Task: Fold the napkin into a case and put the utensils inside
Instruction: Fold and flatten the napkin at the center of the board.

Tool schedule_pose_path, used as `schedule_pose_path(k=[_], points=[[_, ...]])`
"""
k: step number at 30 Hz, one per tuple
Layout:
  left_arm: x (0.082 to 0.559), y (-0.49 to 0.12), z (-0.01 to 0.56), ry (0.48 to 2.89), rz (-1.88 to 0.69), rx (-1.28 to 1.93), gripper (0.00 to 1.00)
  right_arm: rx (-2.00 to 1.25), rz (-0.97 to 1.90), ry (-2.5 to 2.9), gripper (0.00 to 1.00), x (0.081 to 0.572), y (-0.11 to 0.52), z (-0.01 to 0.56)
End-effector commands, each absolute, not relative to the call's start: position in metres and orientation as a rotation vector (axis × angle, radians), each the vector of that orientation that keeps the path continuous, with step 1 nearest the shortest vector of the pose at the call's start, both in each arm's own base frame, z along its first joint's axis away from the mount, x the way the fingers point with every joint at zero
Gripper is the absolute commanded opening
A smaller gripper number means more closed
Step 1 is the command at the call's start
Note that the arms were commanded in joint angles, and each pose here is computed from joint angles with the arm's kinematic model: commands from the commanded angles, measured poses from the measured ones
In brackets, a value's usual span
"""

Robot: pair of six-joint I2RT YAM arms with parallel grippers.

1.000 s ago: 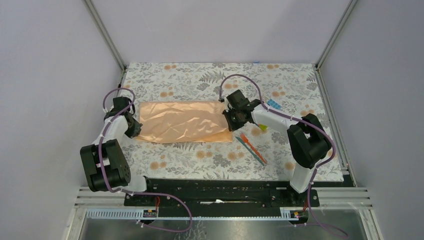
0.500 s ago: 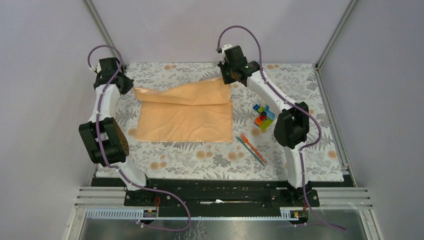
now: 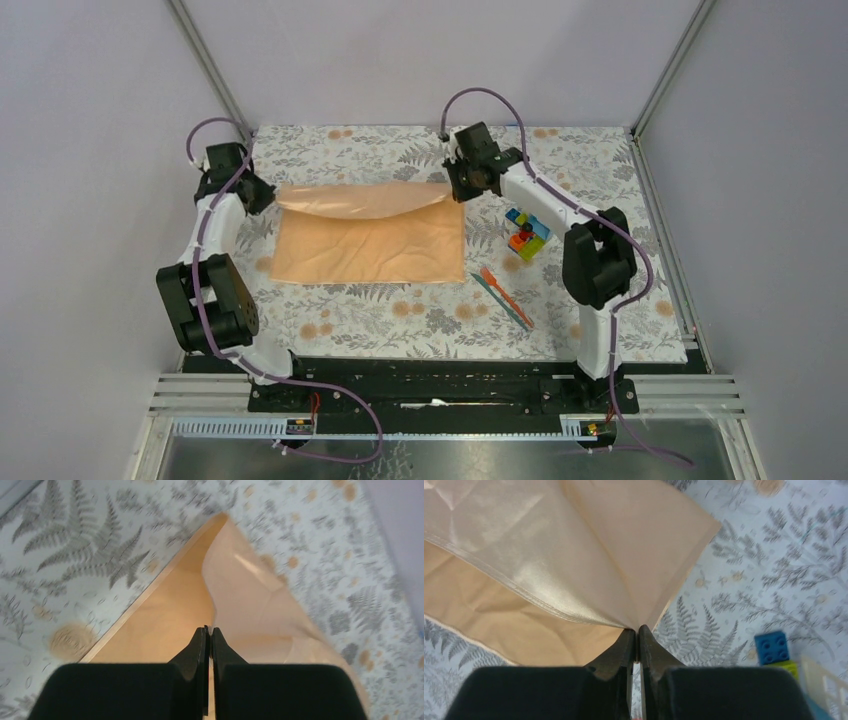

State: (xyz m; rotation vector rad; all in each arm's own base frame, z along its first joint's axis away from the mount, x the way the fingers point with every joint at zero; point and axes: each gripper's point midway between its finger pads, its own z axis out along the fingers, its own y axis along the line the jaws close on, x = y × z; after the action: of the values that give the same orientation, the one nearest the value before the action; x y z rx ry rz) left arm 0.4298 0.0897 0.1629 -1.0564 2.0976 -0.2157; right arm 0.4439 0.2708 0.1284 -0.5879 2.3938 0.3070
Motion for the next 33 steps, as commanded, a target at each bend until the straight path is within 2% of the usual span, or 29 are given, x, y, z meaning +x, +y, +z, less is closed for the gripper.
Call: schedule_pose_path(k=[1, 7, 13, 33], points=[[0.394, 0.091, 0.130, 2.170, -0.123, -1.070, 0.00, -0.567, 0.458, 2.344, 0.11, 0.413, 0.279, 0.151], [0.353, 0.094, 0.089, 2.291, 0.007, -1.121, 0.00, -0.582, 0.487, 2.454, 0.11, 0.373, 0.268, 0.105], [0.328, 0.100, 0.076, 2.341, 0.112, -1.113, 0.00, -0.633, 0.549, 2.517, 0.12, 0.332, 0.273, 0.072], [0.302, 0.104, 0.058, 2.403, 0.214, -1.149, 0.00, -0.702, 0.476, 2.574, 0.15, 0.302, 0.267, 0.040]])
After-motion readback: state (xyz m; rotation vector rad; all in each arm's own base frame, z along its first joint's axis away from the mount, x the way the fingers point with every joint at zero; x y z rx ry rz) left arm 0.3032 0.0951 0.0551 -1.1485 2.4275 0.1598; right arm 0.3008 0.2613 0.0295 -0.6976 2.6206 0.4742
